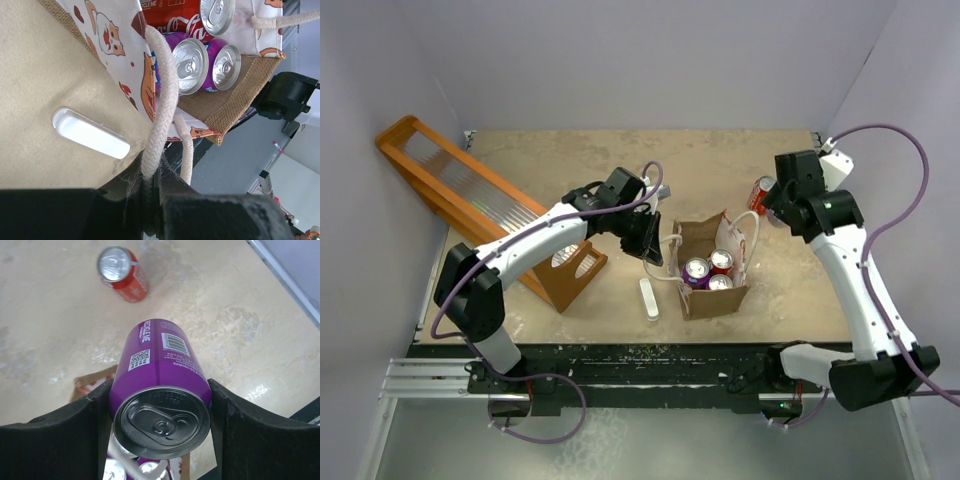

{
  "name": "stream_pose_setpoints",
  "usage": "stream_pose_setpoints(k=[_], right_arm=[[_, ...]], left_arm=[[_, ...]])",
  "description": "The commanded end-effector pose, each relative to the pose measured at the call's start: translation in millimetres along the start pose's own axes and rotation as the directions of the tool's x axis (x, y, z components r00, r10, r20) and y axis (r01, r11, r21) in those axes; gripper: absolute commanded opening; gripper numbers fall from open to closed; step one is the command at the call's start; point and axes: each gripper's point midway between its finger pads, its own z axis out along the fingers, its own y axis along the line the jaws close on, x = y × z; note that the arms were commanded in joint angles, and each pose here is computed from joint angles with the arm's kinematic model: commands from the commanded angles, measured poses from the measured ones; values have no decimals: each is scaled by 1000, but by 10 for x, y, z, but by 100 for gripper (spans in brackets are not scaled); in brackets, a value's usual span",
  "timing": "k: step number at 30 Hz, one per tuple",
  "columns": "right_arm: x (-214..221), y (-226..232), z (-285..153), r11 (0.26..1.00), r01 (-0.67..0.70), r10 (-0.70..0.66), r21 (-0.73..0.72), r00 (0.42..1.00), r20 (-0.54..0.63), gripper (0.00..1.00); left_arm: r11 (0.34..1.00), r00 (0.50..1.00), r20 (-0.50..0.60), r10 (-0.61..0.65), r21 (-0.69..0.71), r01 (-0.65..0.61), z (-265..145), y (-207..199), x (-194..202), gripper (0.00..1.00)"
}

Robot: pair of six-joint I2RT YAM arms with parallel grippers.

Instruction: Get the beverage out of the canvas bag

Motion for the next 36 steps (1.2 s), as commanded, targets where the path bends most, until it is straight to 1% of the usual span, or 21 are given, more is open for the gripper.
stream_pose_setpoints(k=[1,6,11,13,18,25,30,33,36], right_arm=[[-144,-5,337,994,-94,90,56,994,59,0],[38,-112,893,985,-110,119,130,991,-64,0],[60,-291,1394,968,-104,139,229,980,-145,0],[39,-397,1593,957,-115,167,268,969,-181,0],[-4,-476,1991,950,-138,220,281,933,-284,0],[-183,-459,2301,946,-110,200,305,939,-279,0],[-264,-377,2446,953,-100,183,286,941,-283,0],[-380,-343,2513,960,-83,152,267,956,-252,0],[-378,-321,2558,962,-85,152,260,955,-253,0]], left_arm=[[999,998,56,35,-14,-34,-57,-30,-200,0],[999,998,55,35,-42,-32,-50,20,-257,0],[997,998,54,30,-67,-27,-62,48,-284,0],[997,998,50,25,-72,-21,-51,64,-283,0],[998,999,37,1,-69,2,8,76,-281,0],[996,999,29,-23,-84,26,34,111,-275,0],[995,999,28,-41,-85,43,58,120,-267,0],[995,998,35,-46,-84,48,65,119,-292,0],[995,998,38,-52,-82,55,90,117,-308,0]])
